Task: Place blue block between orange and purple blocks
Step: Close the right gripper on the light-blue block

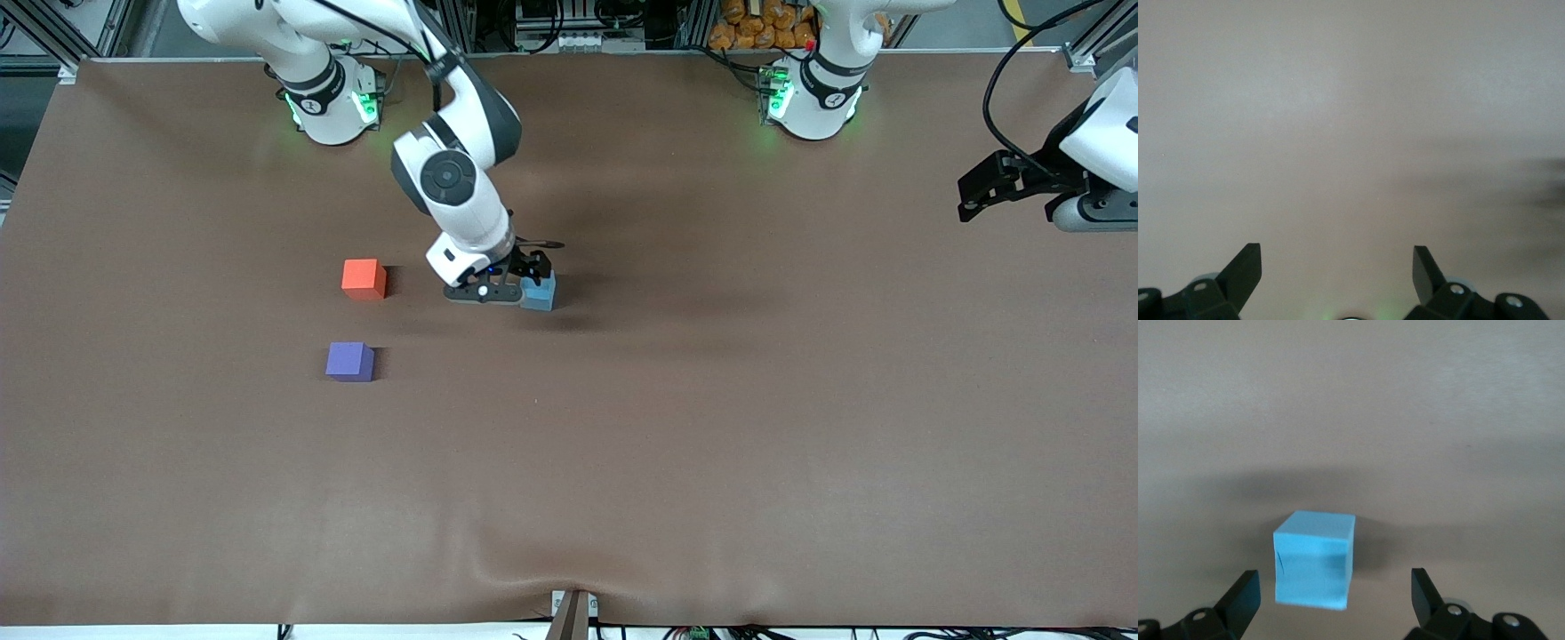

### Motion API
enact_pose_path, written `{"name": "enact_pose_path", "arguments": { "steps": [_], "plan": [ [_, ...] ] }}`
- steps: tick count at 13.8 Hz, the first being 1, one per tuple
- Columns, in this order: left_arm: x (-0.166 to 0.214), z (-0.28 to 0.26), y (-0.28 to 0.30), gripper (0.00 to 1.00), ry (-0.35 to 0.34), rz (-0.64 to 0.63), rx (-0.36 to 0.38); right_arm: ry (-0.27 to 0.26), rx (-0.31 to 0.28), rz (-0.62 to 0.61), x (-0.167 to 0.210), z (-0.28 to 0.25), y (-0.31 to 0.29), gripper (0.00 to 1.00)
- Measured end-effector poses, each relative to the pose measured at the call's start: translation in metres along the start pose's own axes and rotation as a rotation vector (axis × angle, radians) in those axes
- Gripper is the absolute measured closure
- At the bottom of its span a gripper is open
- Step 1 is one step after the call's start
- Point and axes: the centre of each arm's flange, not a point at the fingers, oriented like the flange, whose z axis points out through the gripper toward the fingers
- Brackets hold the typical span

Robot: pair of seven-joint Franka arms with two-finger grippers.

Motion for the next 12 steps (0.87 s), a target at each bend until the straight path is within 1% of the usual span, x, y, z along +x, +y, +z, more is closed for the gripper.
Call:
{"name": "enact_pose_path", "arguments": {
  "steps": [3,7,9,12],
  "plan": [
    [-0.002,0.001,0.003,0.00,-0.013,0.007,0.001,0.006,0.000,0.003,0.010,0.009,-0.006,0.00],
    [-0.006,0.003,0.005,0.00,-0.050,0.005,-0.020,-0.006,-0.013,0.012,0.007,0.022,-0.009,0.00],
    [-0.006,0.002,0.000,0.00,-0.051,-0.005,-0.024,-0.018,-0.027,0.047,0.002,0.035,-0.012,0.00],
    [-0.006,0.001,-0.001,0.00,-0.049,-0.005,-0.025,-0.019,-0.031,0.092,-0.002,0.044,-0.022,0.00]
  ]
}}
